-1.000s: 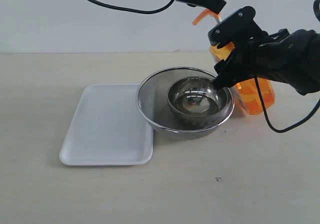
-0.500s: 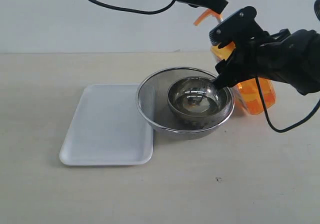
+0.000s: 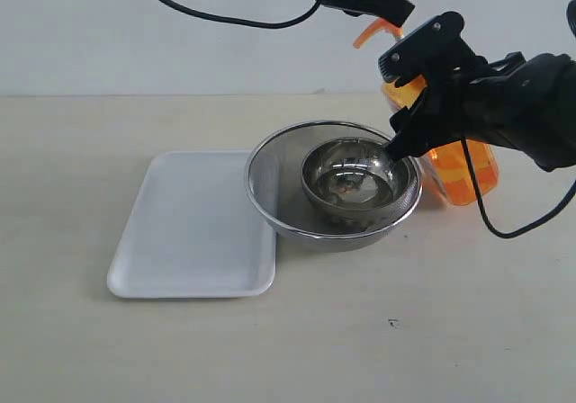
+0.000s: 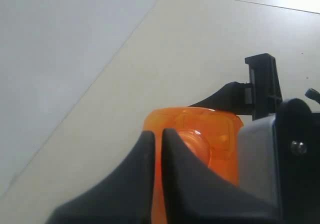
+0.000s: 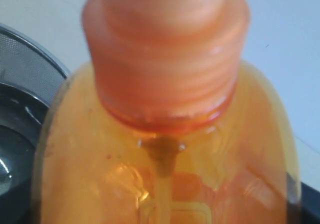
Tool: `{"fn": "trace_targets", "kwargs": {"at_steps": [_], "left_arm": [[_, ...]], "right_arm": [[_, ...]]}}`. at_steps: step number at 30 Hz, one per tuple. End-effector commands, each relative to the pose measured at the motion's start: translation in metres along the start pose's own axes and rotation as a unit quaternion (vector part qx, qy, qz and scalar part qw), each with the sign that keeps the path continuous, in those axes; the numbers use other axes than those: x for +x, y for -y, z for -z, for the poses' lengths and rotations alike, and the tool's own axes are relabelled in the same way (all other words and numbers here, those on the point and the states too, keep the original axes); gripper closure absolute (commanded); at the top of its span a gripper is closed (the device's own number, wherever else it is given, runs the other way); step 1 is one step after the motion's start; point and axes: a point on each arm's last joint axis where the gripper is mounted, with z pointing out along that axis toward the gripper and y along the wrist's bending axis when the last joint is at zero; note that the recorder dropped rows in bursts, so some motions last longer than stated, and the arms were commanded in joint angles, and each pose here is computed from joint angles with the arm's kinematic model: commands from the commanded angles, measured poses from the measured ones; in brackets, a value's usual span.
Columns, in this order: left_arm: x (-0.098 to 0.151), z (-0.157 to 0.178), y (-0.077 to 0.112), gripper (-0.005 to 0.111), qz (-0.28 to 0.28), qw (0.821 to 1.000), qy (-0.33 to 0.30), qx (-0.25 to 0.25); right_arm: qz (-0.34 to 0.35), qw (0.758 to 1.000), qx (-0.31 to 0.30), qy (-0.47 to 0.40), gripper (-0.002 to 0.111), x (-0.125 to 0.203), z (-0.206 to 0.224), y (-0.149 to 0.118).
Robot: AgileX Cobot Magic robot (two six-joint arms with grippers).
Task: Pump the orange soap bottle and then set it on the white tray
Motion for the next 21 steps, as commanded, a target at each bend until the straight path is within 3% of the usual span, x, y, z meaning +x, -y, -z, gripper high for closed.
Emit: {"fn": "trace_targets", "kwargs": {"at_steps": [1, 21], "left_arm": [[0.0318, -0.0293, 0.0178, 0.102, 0.005, 0.995, -0.082, 0.061], [0.0319, -0.0292, 0.0179, 0.102, 0.005, 0.995, -0.083, 0.061]], "right_arm": [[-0.015, 0.998, -0.058, -0.028, 0.108, 0.0083, -0.0015, -0.0153], [-0.013, 0.998, -0.061, -0.028, 0.108, 0.0084, -0.0014, -0.0158]]}}
